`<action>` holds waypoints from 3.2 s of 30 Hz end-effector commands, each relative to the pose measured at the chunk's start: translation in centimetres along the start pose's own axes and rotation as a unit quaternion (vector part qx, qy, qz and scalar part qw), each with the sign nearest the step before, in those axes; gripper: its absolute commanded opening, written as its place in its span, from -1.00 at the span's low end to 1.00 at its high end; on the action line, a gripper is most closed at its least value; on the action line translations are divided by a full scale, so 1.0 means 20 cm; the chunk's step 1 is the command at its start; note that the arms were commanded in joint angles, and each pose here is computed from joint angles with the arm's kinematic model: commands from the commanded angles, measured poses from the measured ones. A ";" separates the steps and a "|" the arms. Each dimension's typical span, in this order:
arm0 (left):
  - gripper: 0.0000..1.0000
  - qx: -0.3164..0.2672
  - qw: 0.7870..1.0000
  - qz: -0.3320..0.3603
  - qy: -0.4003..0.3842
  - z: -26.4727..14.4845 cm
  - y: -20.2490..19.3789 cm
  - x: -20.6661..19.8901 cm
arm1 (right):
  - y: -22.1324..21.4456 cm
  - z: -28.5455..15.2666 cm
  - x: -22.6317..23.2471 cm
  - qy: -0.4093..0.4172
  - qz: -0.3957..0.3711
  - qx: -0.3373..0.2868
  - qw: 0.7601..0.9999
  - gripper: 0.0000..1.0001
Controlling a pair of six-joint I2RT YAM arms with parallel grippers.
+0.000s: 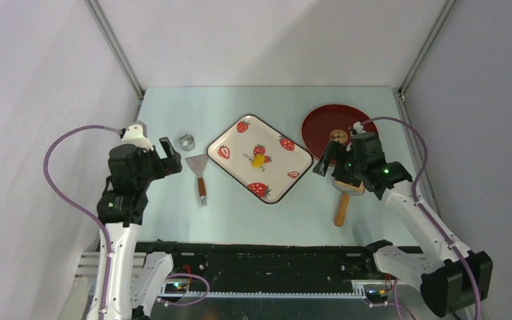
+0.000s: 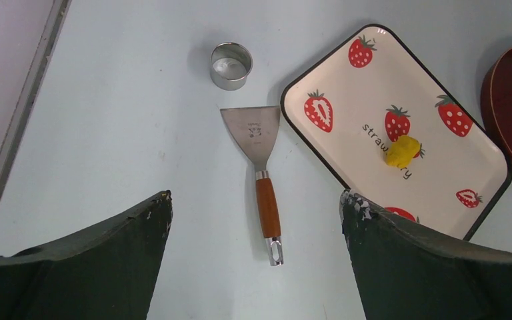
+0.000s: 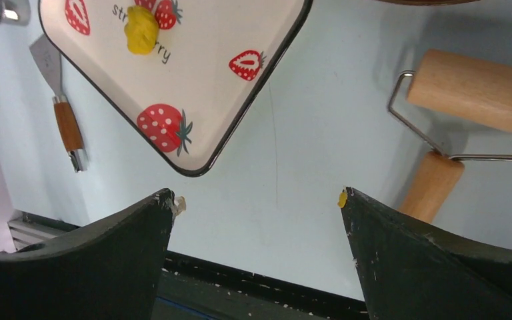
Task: Roll out the dumpling wrappers from the dough
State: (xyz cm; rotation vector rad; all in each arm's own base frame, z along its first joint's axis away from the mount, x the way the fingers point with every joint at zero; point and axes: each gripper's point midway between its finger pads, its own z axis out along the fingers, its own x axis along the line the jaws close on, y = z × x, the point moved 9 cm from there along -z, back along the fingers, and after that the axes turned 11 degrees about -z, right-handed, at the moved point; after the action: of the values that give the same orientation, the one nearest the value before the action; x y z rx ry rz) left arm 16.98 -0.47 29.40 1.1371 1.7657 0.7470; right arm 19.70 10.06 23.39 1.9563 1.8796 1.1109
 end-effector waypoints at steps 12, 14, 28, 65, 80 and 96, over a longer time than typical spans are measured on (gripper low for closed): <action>0.99 0.062 0.992 -0.039 -0.101 0.00 -0.10 -0.12 | -0.11 0.68 0.34 -0.043 -0.016 0.164 0.985 0.67; 0.99 0.068 0.990 -0.044 -0.117 -0.02 -0.10 -0.15 | -0.13 0.77 0.35 -0.048 -0.018 0.187 0.981 0.57; 0.99 0.081 0.985 -0.033 -0.149 -0.04 -0.07 -0.23 | -0.22 0.85 0.25 -0.107 -0.105 0.305 0.940 -0.29; 0.98 0.110 0.983 -0.026 -0.143 -0.01 -0.15 -0.25 | -0.06 0.86 0.16 0.056 0.133 0.234 0.961 0.04; 0.97 0.111 0.984 -0.013 -0.140 0.00 -0.17 -0.23 | -0.12 0.95 0.01 0.028 0.128 0.265 0.955 -0.77; 0.97 0.127 0.980 -0.007 -0.152 0.01 -0.20 -0.24 | -0.02 0.77 -0.09 -0.063 -0.111 0.319 0.939 -1.00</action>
State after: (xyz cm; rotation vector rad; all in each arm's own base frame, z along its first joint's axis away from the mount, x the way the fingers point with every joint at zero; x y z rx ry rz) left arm 16.53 -6.13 27.75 1.3026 1.6772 0.3262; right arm 31.08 15.65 10.26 2.2525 2.3981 0.5649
